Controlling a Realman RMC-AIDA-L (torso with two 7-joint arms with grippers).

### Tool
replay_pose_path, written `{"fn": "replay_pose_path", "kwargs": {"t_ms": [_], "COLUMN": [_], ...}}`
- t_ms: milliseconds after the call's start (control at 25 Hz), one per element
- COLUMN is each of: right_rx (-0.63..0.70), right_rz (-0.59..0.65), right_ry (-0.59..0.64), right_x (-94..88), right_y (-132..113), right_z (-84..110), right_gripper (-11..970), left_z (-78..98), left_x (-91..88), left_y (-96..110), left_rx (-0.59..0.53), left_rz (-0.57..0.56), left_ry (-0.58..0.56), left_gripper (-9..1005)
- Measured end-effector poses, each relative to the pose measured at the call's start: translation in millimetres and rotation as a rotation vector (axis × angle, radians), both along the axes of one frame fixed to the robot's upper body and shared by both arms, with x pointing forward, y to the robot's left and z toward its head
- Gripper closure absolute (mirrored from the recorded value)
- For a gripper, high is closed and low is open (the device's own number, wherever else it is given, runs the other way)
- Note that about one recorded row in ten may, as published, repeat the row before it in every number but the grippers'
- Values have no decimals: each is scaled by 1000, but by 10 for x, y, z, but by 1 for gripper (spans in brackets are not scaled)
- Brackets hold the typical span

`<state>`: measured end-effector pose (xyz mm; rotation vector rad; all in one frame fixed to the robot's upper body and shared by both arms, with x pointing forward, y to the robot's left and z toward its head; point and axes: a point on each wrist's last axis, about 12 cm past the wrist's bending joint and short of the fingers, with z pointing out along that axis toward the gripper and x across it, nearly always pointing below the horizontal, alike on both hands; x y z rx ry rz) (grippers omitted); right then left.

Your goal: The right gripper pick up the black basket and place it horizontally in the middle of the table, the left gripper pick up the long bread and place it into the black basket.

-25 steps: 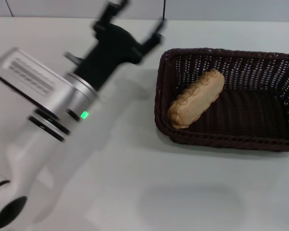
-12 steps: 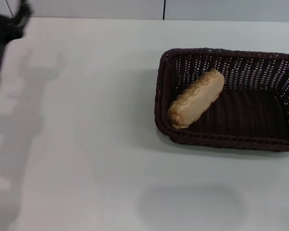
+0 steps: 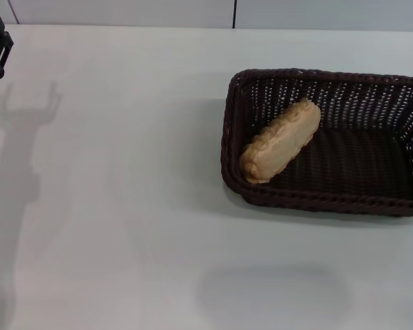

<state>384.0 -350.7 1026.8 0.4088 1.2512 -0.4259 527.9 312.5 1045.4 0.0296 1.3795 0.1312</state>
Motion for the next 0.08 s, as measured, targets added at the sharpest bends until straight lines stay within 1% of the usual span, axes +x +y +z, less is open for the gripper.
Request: {"fn": "replay_pose_path", "kwargs": {"t_ms": [80], "right_rx": [1], "right_rz": [4], "right_ry": [1], "right_x": [-1], "right_y": [7], "right_z": [-2], "right_gripper": [119], "left_z": [-6], "left_x": [-7], "left_y": [6], "left_rx": [1], "left_rz": [2], "left_ry": [2], "left_gripper": [135]}}
